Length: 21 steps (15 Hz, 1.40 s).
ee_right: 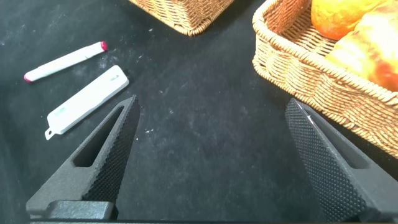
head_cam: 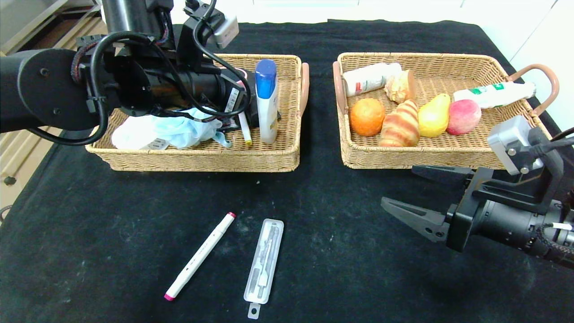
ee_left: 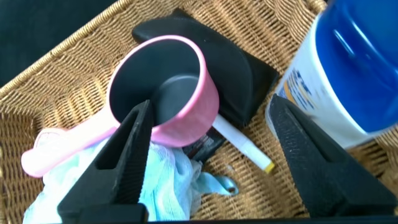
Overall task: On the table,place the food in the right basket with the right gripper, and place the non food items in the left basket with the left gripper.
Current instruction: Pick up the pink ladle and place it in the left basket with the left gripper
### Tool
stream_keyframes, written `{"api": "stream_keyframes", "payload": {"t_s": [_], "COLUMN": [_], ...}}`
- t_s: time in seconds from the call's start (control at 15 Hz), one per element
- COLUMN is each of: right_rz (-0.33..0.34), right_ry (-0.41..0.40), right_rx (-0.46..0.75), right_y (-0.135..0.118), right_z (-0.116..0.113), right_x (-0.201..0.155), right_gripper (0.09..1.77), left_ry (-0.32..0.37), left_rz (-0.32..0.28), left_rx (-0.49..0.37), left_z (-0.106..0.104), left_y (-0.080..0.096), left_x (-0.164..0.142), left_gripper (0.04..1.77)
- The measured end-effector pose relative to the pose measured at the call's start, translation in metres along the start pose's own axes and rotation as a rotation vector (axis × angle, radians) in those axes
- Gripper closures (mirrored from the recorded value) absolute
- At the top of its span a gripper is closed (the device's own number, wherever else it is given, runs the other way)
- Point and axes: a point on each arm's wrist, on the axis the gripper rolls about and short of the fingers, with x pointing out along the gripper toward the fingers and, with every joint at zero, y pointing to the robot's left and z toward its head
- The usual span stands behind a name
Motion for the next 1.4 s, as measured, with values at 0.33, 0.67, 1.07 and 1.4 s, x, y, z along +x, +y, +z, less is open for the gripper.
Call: {"api": "stream_keyframes", "payload": {"t_s": [0.33, 0.67, 1.07, 1.4], "right_rz": [0.009, 0.014, 0.019, 0.019], "right_ry": [0.007, 0.009, 0.010, 0.009], "right_rx": [0.001, 0.000, -0.001, -0.015], "right_y": [0.002, 0.003, 0.005, 0.005], "right_z": [-0.002, -0.002, -0.003, -0.003], "right_x": [0.001, 0.001, 0.001, 0.001], "right_gripper": [0.15, 0.15, 0.15, 0.15], "left_ry": [-0.002, 0.029, 0.187, 0.339], "left_rz": [0.007, 0.026, -0.038, -0.103], "left_rx": [-0.021, -0.061, -0.133, -0.268], "left_z": [0.001, 0.002, -0.006, -0.018], "left_y": [0.005, 0.013, 0.002, -0.007], "left_x": [-0.019, -0.051, -0.097, -0.118], "left_gripper": [0.26, 0.18, 0.14, 0.12]}}
